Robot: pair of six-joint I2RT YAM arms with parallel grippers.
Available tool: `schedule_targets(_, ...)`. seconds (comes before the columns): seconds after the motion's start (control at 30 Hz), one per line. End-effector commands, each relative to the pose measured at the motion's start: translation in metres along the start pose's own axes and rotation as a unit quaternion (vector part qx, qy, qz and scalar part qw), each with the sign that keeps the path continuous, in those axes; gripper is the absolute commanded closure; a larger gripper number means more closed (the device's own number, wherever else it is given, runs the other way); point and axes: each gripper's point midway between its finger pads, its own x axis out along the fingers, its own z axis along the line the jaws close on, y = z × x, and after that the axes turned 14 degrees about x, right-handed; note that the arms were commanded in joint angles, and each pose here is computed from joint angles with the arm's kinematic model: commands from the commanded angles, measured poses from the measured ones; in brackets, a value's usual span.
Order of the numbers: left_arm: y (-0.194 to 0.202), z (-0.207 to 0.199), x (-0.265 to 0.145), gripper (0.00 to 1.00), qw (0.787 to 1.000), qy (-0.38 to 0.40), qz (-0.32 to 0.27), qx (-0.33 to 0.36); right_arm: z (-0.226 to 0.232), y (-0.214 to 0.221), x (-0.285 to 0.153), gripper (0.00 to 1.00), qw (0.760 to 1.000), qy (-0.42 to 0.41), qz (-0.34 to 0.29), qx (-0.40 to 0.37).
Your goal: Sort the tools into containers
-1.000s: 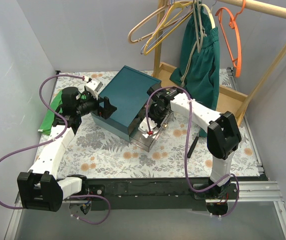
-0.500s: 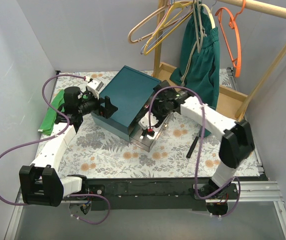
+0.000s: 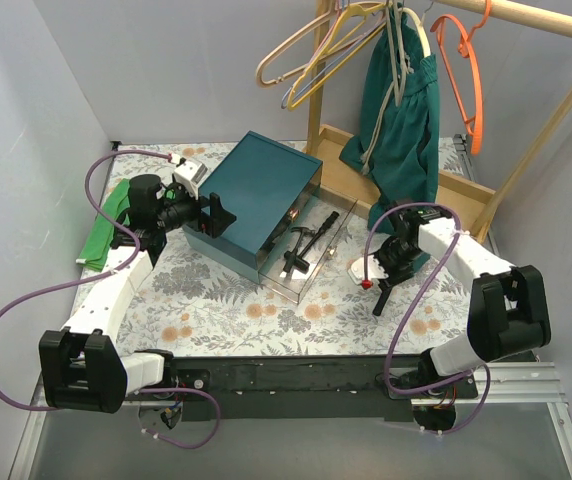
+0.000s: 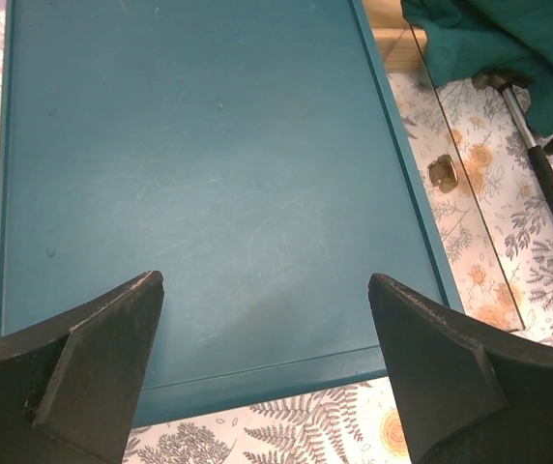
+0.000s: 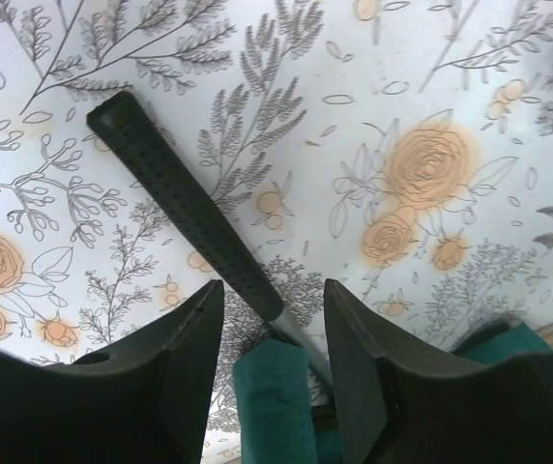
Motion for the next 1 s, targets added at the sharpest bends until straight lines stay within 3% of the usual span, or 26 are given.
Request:
schedule_targets(0.0,0.001,-0.002,-0.001,0.12,1.0,0.004,-0.004,0.005,0.001,0.008,-0.001,0.47,0.999,-0.007,0.012,-0.049)
schedule_targets(0.6,0.019,0.002,0.001,0.11,1.0,-0.002,0.026,0.015,0.002,0.067,0.028,0.49,0.989,-0.081,0.093,-0.085)
schedule_targets(0.7,0.02,0.002,0.002,0.12,1.0,-0.002,0.025,0.012,0.004,0.071,0.041,0.56,0.988,-0.079,0.093,-0.098)
schedule_targets(0.8,0.018,0.004,0.004,0.12,1.0,-0.002,0.024,0.011,0.0,0.061,0.046,0.74,0.99,-0.056,0.07,-0.11)
schedule_targets(0.83,0.018,0.004,0.004,0.11,1.0,-0.002,0.024,0.011,0.001,0.049,0.049,0.83,0.991,-0.054,0.048,-0.116)
schedule_targets(0.97,0.017,0.004,0.003,0.11,1.0,-0.004,0.022,0.015,-0.004,-0.008,0.032,0.96,0.991,-0.029,-0.029,-0.124)
